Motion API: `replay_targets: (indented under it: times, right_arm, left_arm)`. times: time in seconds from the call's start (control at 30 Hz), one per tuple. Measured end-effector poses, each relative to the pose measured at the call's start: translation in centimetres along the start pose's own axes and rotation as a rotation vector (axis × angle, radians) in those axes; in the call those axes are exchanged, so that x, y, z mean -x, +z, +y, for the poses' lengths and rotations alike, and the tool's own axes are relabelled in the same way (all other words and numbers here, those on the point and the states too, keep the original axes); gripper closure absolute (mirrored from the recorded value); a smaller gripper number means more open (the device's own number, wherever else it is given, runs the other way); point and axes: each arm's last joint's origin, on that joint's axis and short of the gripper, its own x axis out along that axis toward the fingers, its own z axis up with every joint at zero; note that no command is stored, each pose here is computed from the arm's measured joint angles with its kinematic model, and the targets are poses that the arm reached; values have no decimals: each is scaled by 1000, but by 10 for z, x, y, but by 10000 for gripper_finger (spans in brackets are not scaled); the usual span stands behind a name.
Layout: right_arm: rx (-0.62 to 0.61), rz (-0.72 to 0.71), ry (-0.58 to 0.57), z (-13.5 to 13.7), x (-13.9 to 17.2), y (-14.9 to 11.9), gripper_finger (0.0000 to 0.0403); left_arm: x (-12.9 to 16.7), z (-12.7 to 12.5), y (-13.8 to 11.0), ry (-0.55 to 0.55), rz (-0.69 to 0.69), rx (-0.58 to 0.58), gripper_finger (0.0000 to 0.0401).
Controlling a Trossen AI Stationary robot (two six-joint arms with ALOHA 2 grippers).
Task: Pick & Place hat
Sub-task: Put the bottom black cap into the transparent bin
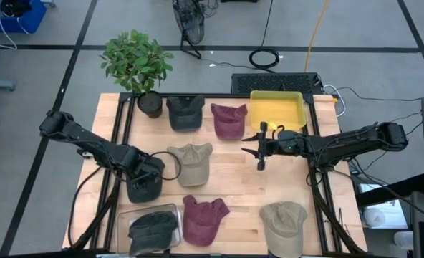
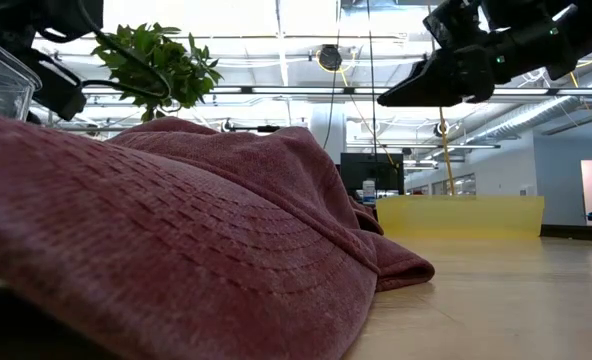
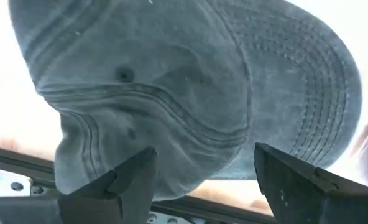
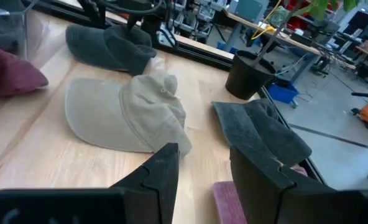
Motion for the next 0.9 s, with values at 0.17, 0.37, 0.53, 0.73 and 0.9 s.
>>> replay_targets:
  times: [0.17, 0.37, 0.53, 0.73, 0.9]
  right_arm:
    - [-38, 0, 7, 1, 0, 0, 273]
    - [-49, -9, 41, 9, 1, 2, 273]
    - [-64, -20, 81, 17, 3, 5, 273]
    - [-47, -27, 136, 30, 6, 7, 273]
    - [-33, -15, 170, 37, 8, 7, 273]
  left_arm:
    - [4, 4, -4, 30, -22, 3, 135]
    - [5, 8, -6, 91, -48, 14, 137]
    - [5, 2, 0, 24, -107, 28, 137]
    - [4, 3, 2, 26, -115, 66, 134]
    - [-16, 4, 6, -65, -124, 80, 126]
